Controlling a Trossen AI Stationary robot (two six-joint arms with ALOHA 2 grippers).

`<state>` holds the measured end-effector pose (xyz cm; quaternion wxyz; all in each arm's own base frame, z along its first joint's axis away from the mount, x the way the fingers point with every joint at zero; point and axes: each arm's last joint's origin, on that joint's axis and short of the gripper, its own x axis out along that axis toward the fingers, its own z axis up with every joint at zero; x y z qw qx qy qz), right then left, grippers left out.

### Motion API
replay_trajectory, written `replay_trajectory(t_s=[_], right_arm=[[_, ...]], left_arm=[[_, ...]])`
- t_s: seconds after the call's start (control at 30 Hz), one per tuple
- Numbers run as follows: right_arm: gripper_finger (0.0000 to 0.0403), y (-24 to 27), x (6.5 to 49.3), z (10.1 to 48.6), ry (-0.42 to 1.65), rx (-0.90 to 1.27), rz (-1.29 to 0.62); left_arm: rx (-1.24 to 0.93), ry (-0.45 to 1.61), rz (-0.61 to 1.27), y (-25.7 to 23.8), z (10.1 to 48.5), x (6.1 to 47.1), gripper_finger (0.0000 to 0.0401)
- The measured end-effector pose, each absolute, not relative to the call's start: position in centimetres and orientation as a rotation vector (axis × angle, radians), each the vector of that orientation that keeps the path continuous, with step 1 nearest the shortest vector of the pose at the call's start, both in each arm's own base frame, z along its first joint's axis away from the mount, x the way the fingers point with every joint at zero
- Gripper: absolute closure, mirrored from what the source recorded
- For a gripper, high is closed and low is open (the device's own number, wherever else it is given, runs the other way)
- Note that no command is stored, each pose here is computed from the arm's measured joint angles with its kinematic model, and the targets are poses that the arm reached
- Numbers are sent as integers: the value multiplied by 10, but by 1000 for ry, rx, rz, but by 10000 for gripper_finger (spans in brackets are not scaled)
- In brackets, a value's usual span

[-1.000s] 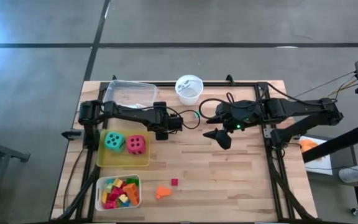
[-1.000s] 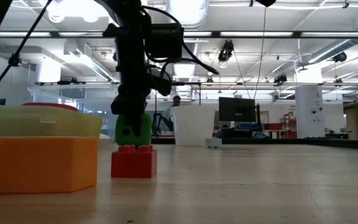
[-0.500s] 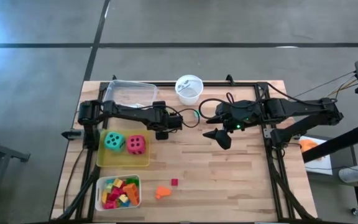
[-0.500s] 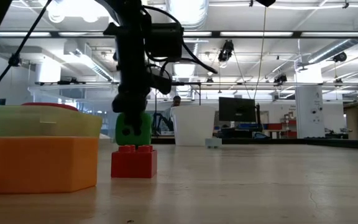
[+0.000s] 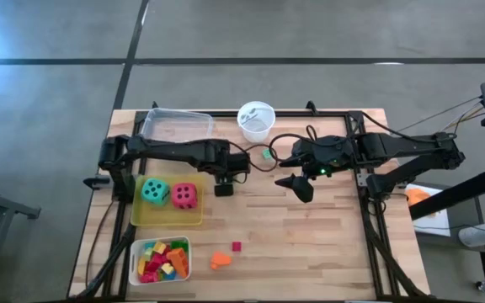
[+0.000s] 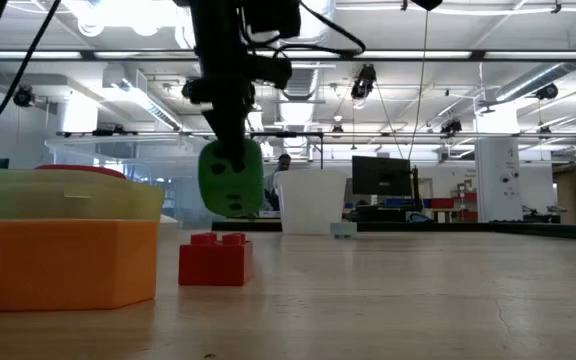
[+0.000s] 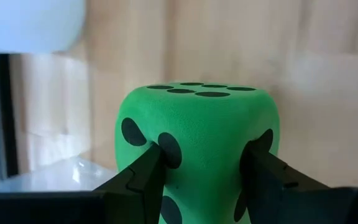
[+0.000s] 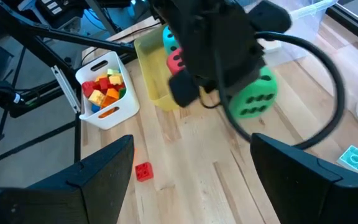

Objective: Pick & Place Toys
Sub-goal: Put the green die into the yellow bin

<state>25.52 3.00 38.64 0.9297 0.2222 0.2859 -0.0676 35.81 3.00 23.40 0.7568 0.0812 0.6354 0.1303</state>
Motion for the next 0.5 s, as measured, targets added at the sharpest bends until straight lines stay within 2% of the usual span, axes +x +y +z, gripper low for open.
replay_trajectory(t_s=[0.2, 0.5], right_arm=[[86, 30, 255, 386, 587, 431, -131], [86, 30, 255, 386, 589, 427, -129]], left_arm=[[127, 1393, 234, 16, 259, 351, 247], [18, 1296, 129, -12, 297, 330, 247]])
